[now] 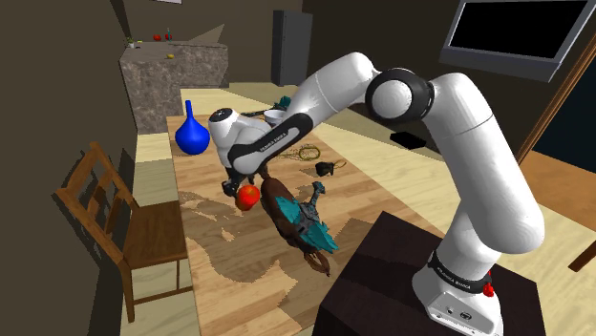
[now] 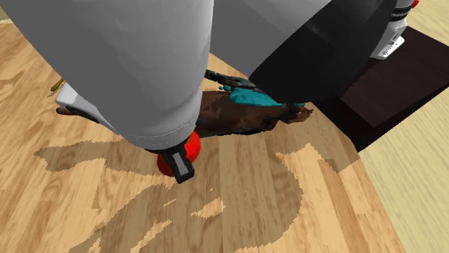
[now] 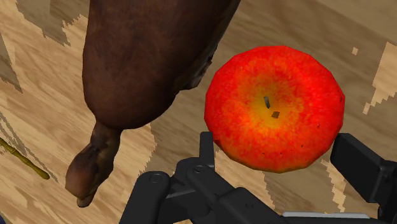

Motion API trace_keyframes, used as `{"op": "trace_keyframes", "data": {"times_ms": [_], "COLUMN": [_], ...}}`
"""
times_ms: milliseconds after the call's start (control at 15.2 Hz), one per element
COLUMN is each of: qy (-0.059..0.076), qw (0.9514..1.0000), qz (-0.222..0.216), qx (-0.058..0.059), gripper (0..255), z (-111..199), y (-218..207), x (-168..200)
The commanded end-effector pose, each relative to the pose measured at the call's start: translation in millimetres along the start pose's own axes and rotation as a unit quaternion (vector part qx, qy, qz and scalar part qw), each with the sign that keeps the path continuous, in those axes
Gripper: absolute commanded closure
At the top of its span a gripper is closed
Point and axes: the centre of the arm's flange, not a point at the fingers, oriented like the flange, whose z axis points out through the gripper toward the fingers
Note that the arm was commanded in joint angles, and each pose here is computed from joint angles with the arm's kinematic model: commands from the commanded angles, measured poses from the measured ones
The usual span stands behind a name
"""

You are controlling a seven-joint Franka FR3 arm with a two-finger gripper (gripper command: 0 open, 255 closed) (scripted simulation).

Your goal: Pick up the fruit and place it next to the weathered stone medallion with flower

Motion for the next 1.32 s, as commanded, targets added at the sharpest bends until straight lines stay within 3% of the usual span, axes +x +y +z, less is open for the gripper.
{"op": "trace_keyframes", "data": {"times_ms": [0,1254], "qy": [0.0,0.0], "qw": [1.0,1.0], "qz": [0.0,0.0], "qx": [0.0,0.0], "gripper": [255,255], "z": [-10.0,-106.0], "y": [2.5,31.2], "x": [0.8,6.0]}}
